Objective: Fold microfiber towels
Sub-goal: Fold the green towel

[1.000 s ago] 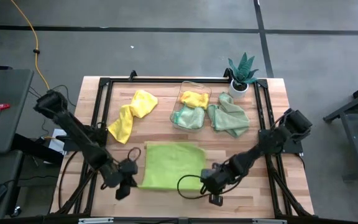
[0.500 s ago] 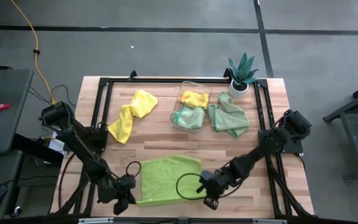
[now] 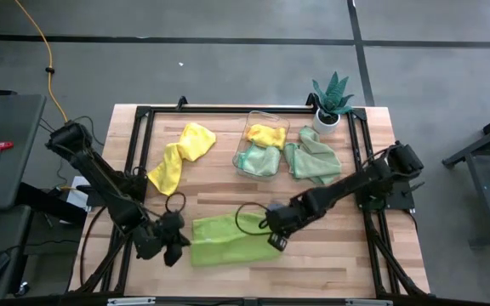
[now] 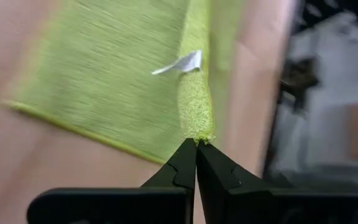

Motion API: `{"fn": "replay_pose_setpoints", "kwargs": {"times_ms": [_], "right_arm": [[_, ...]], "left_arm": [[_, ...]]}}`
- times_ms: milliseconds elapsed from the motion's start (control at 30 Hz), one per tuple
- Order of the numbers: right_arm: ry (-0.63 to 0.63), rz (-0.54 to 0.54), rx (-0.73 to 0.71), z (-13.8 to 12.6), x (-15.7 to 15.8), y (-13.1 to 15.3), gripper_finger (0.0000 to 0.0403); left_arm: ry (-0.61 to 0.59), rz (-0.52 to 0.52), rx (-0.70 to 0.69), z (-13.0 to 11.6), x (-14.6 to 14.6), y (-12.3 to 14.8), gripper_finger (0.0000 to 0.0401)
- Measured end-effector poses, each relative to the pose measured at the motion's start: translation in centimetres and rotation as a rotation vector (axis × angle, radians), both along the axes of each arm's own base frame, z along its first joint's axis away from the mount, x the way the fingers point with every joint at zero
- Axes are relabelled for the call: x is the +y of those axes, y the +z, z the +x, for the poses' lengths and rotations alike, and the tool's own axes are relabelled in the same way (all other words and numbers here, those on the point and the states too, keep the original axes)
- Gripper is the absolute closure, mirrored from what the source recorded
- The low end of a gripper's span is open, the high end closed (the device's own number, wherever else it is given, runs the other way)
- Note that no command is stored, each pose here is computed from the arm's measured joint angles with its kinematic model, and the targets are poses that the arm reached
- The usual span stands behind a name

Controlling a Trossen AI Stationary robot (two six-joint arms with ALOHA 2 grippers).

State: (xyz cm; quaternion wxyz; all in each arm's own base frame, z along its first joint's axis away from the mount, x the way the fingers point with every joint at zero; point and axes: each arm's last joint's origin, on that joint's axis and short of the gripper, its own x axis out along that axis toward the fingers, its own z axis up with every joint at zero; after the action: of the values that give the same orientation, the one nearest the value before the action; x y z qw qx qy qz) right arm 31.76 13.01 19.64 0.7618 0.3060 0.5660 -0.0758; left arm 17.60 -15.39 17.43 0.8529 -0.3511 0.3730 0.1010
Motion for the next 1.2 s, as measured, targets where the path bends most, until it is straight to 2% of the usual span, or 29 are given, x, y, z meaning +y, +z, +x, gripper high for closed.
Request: {"fn": "replay_pose_setpoints", "kwargs": {"times_ms": [267,467,633,1000,1200], "right_arm": [[-0.097,-0.066,0.013,0.7,-2.7,-0.1,0.0403],[-0.158,-0.109,0.057,0.3,-3.3,-0.3,0.0403],[-0.184,-0.115,0.059,0.3,-3.4,-0.3,0.0403],[-0.191,-0.141,0.048,0.4,-3.5,-0.3,0.0403],[-0.211,-0.158,0.039,0.4,-3.5,-0.3,0.0403]], "left_arm": [[0.140,0.090,0.045,0.4,1.8,-0.6,0.0401],[0.235,0.124,0.052,0.6,2.8,-0.9,0.0401],[0.284,0.113,0.077,0.5,3.1,-1.1,0.0401],[0.361,-0.013,0.084,-0.3,2.2,-1.1,0.0401],[0.431,0.022,0.127,-1.1,2.6,-1.5,0.0401]]}}
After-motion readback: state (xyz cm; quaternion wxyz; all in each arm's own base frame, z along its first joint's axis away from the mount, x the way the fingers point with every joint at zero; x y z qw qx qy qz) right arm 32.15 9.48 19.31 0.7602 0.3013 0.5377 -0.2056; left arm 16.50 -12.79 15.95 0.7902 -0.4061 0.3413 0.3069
